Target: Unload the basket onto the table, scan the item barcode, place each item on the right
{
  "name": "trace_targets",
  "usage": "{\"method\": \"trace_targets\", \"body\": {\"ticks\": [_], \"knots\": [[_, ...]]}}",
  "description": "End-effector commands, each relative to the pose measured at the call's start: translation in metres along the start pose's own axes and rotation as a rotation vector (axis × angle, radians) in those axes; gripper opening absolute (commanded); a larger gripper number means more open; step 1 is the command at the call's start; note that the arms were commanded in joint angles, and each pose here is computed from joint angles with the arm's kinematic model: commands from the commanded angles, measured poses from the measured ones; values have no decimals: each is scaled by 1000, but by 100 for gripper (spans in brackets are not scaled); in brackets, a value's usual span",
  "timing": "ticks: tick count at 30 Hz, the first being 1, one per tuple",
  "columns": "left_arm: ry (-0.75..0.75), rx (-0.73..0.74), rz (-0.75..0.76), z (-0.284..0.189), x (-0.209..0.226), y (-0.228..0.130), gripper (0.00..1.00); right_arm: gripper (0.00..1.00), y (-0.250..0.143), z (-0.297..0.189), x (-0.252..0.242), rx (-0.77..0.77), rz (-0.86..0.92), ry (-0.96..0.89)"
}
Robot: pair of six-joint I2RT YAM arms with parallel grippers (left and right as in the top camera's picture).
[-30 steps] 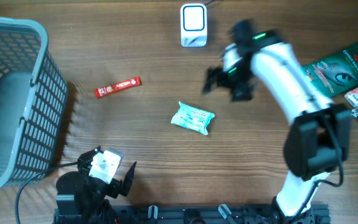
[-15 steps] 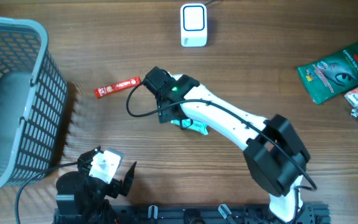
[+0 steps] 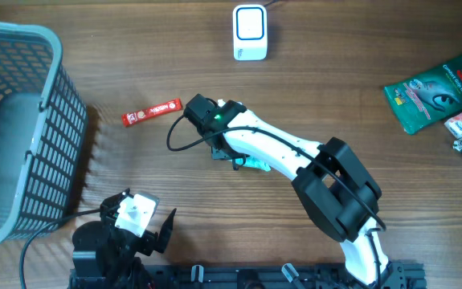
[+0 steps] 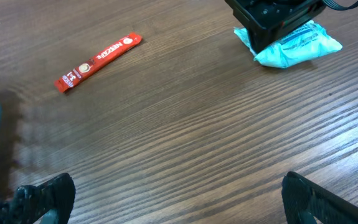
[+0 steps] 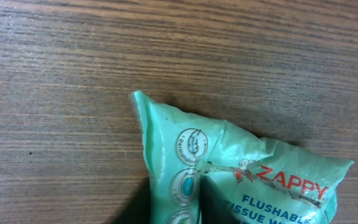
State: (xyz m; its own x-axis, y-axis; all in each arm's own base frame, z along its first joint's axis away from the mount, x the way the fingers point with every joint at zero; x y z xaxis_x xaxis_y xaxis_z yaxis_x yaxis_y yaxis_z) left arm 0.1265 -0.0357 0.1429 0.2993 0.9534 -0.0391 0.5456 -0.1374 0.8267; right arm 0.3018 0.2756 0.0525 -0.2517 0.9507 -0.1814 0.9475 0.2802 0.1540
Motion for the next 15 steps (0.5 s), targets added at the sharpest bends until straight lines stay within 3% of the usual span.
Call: {"method": "trace_targets", "body": {"ticks": [1, 6, 9, 13, 15], "knots": [[-11, 0, 1, 1, -1, -1, 100, 5, -10, 10, 10, 79, 8, 46], [-11, 0, 1, 1, -1, -1, 100, 4, 28, -69, 24, 67, -90, 466], [-11, 0, 1, 1, -1, -1, 100, 5, 41, -130, 5, 40, -124, 816], [-11, 0, 1, 1, -1, -1, 100, 4, 50, -179, -29, -47, -217, 1260], [-11, 0, 1, 1, -1, -1, 100, 4, 48, -186, -37, -73, -236, 1391]]}}
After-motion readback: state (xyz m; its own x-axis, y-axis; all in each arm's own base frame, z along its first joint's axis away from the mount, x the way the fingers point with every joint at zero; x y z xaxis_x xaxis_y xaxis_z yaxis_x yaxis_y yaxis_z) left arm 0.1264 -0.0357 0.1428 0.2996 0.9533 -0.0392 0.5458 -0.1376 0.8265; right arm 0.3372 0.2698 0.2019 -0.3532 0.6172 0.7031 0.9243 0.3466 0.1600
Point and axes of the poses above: each gripper's point midway between its finger pads, its own z axis out along the fingers, its own x axis along the line the jaws close on, y = z × x, the point moved 4 cm from there along -z, back along the fingers, and after that the axes turned 10 degrees about -z, right-handed, at the moved point
